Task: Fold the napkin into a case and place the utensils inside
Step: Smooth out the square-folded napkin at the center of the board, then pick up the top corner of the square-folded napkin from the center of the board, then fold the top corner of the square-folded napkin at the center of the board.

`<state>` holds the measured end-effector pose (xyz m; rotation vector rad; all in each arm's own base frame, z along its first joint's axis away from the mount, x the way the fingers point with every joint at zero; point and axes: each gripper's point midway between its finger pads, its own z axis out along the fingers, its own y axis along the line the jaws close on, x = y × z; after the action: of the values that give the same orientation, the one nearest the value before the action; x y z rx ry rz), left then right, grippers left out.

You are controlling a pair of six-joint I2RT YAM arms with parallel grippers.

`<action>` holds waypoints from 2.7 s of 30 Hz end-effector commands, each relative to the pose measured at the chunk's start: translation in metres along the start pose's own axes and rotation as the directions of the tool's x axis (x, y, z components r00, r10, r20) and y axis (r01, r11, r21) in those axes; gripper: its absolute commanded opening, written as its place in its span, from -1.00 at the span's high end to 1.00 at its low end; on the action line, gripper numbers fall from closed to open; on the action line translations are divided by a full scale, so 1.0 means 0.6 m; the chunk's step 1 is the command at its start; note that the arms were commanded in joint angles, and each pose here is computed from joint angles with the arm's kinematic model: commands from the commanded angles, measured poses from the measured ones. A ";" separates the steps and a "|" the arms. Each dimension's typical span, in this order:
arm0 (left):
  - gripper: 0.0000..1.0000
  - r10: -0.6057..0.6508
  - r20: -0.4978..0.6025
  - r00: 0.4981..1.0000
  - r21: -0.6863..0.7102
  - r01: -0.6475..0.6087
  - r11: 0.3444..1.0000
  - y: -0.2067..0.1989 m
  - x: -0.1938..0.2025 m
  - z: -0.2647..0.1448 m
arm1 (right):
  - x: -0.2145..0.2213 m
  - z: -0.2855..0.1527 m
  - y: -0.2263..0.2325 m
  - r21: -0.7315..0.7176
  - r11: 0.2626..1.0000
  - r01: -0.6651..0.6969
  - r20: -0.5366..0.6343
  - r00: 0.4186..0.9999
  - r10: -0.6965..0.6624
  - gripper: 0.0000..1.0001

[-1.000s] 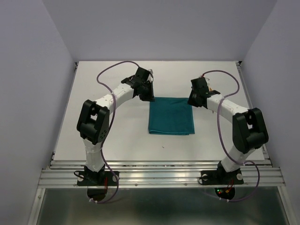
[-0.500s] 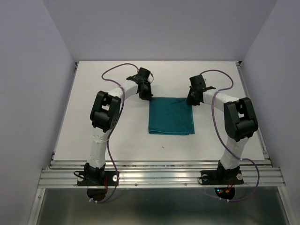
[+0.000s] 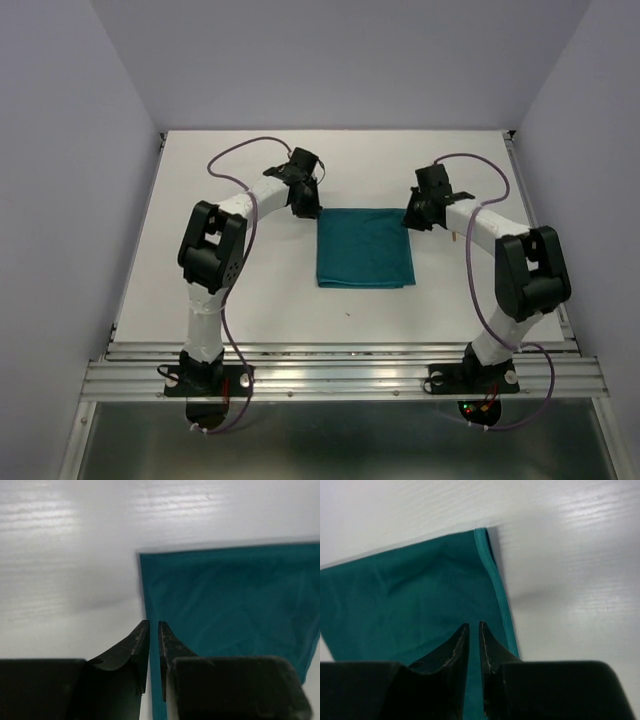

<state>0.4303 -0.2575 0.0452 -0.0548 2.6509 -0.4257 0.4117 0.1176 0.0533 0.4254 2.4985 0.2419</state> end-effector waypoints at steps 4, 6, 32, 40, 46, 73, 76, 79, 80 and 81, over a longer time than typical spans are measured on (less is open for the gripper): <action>0.50 0.082 -0.026 0.996 0.134 -0.078 0.988 -0.069 0.104 -0.118 | 0.081 -0.095 -0.037 -0.036 0.998 -0.059 -0.055 0.997 0.057 0.51; 0.50 0.077 -0.045 0.996 0.199 -0.066 0.978 -0.081 0.135 -0.130 | 0.095 -0.118 -0.047 -0.036 0.995 -0.089 -0.051 0.995 0.087 0.42; 0.53 0.134 -0.227 0.965 0.160 -0.099 0.982 -0.034 0.313 -0.104 | 0.210 -0.132 -0.064 -0.086 0.974 -0.209 -0.203 0.961 0.188 0.29; 0.53 0.154 -0.184 0.971 0.169 -0.123 0.978 -0.046 0.288 -0.124 | 0.220 -0.118 -0.062 -0.101 0.973 -0.209 -0.218 0.959 0.183 0.30; 0.53 0.155 -0.148 0.977 0.179 -0.127 0.976 -0.054 0.271 -0.146 | 0.215 -0.112 -0.064 -0.093 0.975 -0.202 -0.207 0.962 0.180 0.45; 0.53 0.076 0.046 0.996 0.128 -0.081 0.988 -0.045 0.126 -0.184 | 0.156 -0.152 -0.016 -0.173 0.973 -0.154 -0.157 0.979 0.127 0.95; 0.53 0.049 0.057 0.997 0.114 -0.056 0.992 -0.027 0.113 -0.185 | 0.139 -0.149 0.008 -0.204 0.970 -0.130 -0.143 0.985 0.102 0.95; 0.53 0.027 0.065 0.998 0.114 -0.034 0.993 -0.019 0.106 -0.187 | 0.102 -0.147 0.037 -0.237 0.965 -0.109 -0.104 0.991 0.086 0.95; 0.53 0.015 0.067 0.998 0.113 -0.023 0.993 -0.014 0.102 -0.189 | 0.099 -0.138 0.048 -0.244 0.965 -0.100 -0.105 0.992 0.076 0.95; 0.53 0.008 0.070 0.998 0.112 -0.016 0.994 -0.012 0.100 -0.190 | 0.089 -0.135 0.056 -0.253 0.963 -0.095 -0.096 0.993 0.073 0.95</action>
<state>0.3159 -0.2435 0.0941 0.0026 2.6239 -0.5403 0.2961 0.1430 0.0743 0.5124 2.5770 0.5701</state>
